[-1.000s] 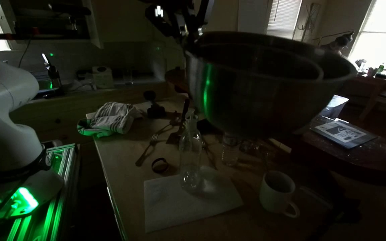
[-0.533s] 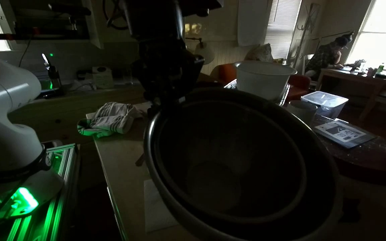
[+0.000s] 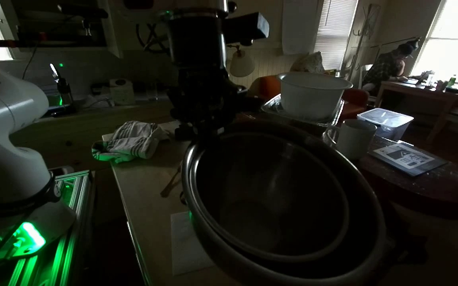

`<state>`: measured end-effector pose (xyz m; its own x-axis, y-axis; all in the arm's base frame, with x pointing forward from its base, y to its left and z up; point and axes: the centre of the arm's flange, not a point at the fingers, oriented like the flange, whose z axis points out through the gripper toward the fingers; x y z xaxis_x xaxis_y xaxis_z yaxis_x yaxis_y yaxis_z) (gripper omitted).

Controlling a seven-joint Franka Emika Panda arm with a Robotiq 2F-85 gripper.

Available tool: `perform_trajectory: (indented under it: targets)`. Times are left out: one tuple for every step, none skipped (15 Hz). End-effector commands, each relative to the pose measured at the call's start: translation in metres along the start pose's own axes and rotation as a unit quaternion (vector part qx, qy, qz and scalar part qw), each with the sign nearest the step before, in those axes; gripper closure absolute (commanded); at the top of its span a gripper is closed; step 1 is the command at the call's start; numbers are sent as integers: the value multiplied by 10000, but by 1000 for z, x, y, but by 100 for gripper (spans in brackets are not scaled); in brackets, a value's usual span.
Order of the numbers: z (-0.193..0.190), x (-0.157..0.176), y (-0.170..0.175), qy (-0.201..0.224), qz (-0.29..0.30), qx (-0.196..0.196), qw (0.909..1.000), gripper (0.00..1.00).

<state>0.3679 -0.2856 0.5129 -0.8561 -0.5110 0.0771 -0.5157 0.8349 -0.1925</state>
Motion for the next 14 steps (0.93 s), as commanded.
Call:
perform_trajectory:
  targets:
    - [9,-23,36,478,424,483,9968,96]
    - [13,-27,44,582,534,601,9951,96]
    - [16,-30,50,633,660,668,9936,96]
    - [19,-30,54,656,807,721,9920,96]
    - [21,-27,57,632,968,746,9905,96]
    - [22,-21,59,614,1137,750,9888,96]
    - [23,-16,59,578,1233,770,9877,96]
    - [26,-10,57,489,1039,695,9910,96]
    - [29,-6,56,377,935,631,9929,96]
    - [32,-2,54,282,652,591,9957,96]
    - [37,0,52,235,449,569,9971,96]
    - [41,2,50,258,374,599,9972,96]
    - [45,1,49,551,453,786,9943,96]
    - [48,-2,51,617,346,839,9940,96]
